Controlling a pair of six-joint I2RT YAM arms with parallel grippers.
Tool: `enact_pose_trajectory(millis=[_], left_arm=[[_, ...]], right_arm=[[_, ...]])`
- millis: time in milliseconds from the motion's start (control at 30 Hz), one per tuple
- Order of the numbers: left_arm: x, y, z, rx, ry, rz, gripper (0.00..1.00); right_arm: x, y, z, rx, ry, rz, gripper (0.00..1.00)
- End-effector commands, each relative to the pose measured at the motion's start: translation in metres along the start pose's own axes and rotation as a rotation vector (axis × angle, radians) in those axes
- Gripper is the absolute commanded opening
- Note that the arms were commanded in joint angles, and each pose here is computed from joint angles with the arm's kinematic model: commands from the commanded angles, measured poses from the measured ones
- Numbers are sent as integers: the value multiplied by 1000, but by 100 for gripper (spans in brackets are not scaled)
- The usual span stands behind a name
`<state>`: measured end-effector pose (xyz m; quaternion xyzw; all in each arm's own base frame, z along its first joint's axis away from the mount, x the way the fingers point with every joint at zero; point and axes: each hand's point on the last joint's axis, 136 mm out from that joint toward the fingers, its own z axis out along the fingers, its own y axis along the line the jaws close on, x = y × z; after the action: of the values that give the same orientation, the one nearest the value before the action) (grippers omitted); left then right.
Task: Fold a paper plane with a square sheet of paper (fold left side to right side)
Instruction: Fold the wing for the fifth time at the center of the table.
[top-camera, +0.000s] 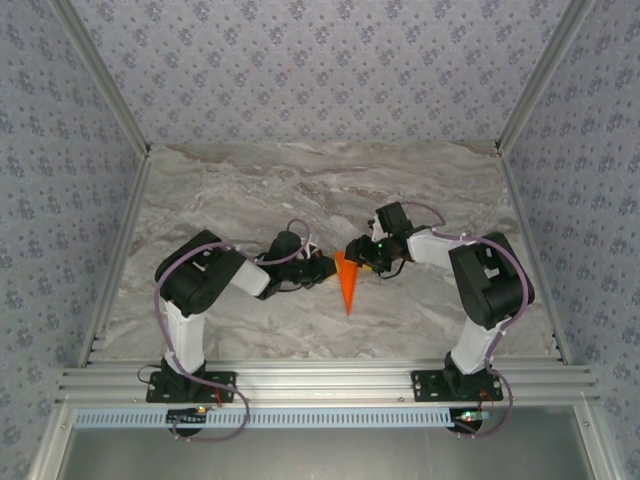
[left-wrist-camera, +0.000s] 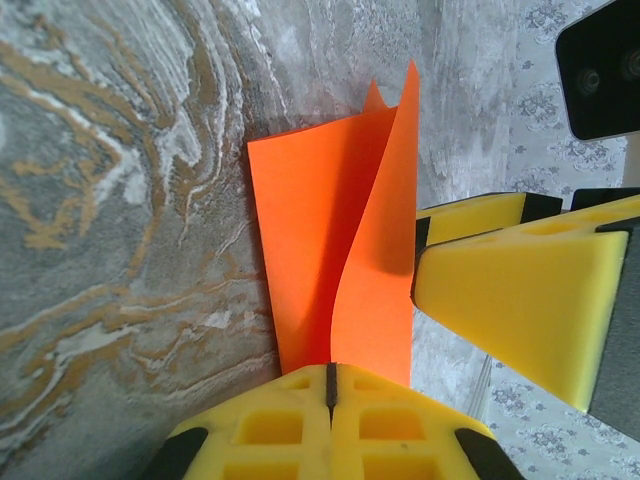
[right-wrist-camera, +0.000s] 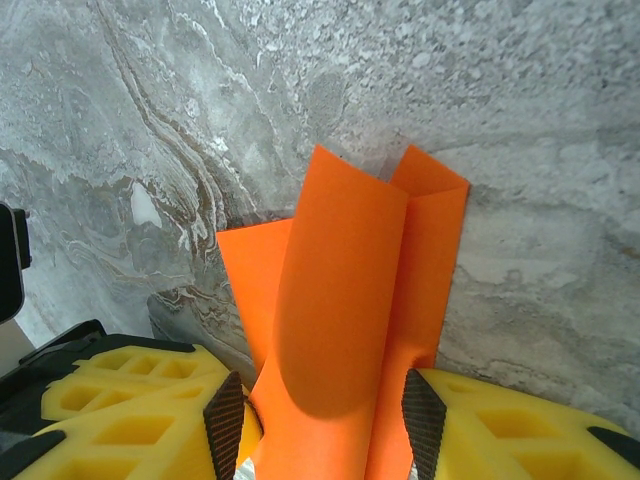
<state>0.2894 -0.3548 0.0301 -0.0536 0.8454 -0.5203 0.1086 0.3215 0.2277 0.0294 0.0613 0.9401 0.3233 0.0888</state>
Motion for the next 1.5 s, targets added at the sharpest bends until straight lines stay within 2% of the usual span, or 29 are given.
enact_pose_trajectory(millis=[0, 200, 467, 533, 733, 900, 1467], left_arm=[[-6, 1, 2, -11, -9, 16, 0], [-4, 8, 4, -25, 0, 8, 0], [-3, 12, 4, -37, 1, 5, 0], [-3, 12, 4, -39, 0, 5, 0], [-3, 12, 4, -41, -1, 6, 0], [-4, 13, 4, -44, -3, 7, 0], [-4, 18, 3, -75, -6, 2, 0]], right_arm=[[13, -12, 11, 48, 52, 9, 50], [0, 8, -4, -6, -3, -32, 50], [-8, 11, -29, 37, -60, -75, 50], [-9, 15, -30, 14, -71, -76, 46], [-10, 24, -20, -27, -53, -72, 27], [-10, 27, -11, -34, -45, -64, 19], [-10, 8, 2, 52, -17, -83, 17]])
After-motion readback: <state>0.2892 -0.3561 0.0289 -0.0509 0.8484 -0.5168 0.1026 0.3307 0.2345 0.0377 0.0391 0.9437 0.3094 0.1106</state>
